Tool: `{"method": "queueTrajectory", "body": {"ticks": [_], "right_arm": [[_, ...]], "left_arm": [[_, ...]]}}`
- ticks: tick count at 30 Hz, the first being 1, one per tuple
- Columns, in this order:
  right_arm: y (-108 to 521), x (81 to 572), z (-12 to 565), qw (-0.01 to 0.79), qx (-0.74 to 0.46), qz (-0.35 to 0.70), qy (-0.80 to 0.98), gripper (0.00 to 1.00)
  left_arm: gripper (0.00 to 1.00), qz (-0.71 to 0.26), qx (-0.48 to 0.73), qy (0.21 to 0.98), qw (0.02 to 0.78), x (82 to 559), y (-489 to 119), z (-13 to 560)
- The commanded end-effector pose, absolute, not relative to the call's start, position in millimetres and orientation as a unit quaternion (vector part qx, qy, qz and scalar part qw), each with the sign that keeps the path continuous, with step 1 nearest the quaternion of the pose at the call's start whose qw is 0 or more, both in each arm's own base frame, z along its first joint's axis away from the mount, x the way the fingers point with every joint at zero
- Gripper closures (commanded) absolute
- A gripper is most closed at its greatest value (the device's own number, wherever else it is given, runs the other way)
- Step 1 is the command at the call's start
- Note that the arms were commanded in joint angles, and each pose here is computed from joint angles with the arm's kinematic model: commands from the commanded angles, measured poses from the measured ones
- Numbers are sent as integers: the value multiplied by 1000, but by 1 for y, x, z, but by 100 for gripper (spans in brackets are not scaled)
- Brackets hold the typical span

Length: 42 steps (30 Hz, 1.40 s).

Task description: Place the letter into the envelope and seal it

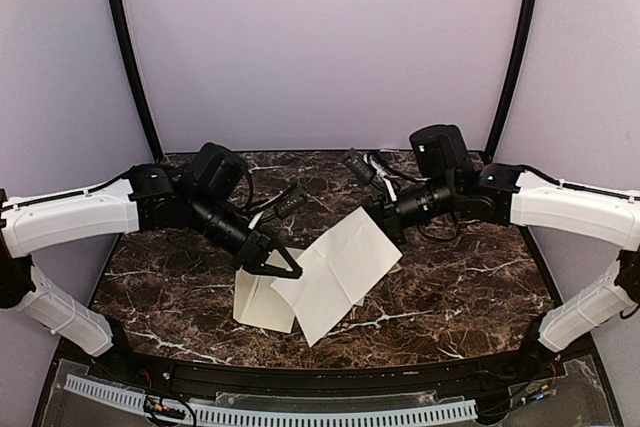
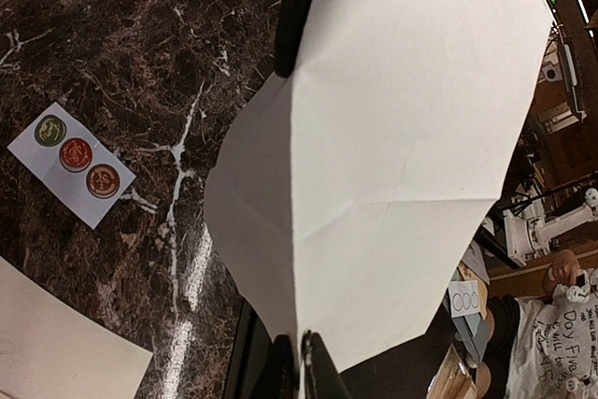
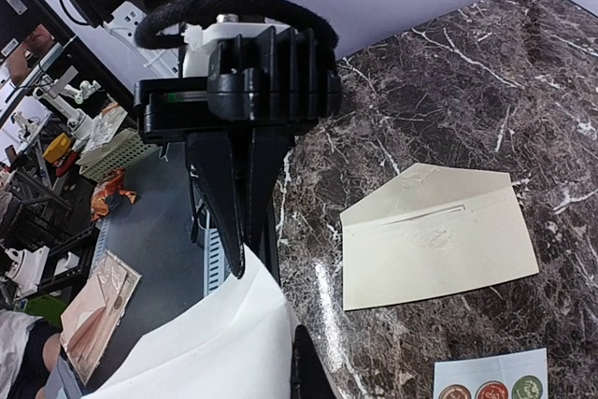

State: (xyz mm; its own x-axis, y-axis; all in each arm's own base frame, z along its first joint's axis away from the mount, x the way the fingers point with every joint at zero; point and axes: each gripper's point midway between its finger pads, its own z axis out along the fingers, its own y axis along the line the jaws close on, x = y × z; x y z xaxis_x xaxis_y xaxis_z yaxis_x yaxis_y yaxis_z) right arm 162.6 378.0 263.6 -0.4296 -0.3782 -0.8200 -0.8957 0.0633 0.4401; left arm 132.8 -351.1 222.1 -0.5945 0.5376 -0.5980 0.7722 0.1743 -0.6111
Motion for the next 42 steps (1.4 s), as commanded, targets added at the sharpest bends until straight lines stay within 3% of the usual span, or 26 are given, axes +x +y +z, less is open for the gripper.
{"method": "queueTrajectory", "body": {"ticks": [1,8,12,14,17,21,32,38,42], "right_arm": [[381,161,281,278,-472,504,668,100],[378,167,281,289,-468,492,675,97],[363,179,281,308,-448,480,688,52],[348,189,281,324,-427,476,697,35],[319,206,278,355,-377,471,714,16],[290,214,291,402,-320,487,706,2],[275,192,317,447,-215,596,631,1],[260,190,329,507,-207,542,638,1],[270,192,323,482,-226,532,658,1]], "left_arm": [[98,-474,438,754,121,124,-343,225],[100,-478,439,753,110,119,-340,224],[100,-486,429,753,114,118,-340,229],[100,-491,417,754,125,122,-339,234],[100,-508,391,752,156,132,-337,246],[100,-541,362,732,200,139,-337,267],[100,-555,315,693,335,169,-336,311],[100,-538,297,701,361,183,-336,318],[100,-541,320,695,350,178,-340,317]]}}
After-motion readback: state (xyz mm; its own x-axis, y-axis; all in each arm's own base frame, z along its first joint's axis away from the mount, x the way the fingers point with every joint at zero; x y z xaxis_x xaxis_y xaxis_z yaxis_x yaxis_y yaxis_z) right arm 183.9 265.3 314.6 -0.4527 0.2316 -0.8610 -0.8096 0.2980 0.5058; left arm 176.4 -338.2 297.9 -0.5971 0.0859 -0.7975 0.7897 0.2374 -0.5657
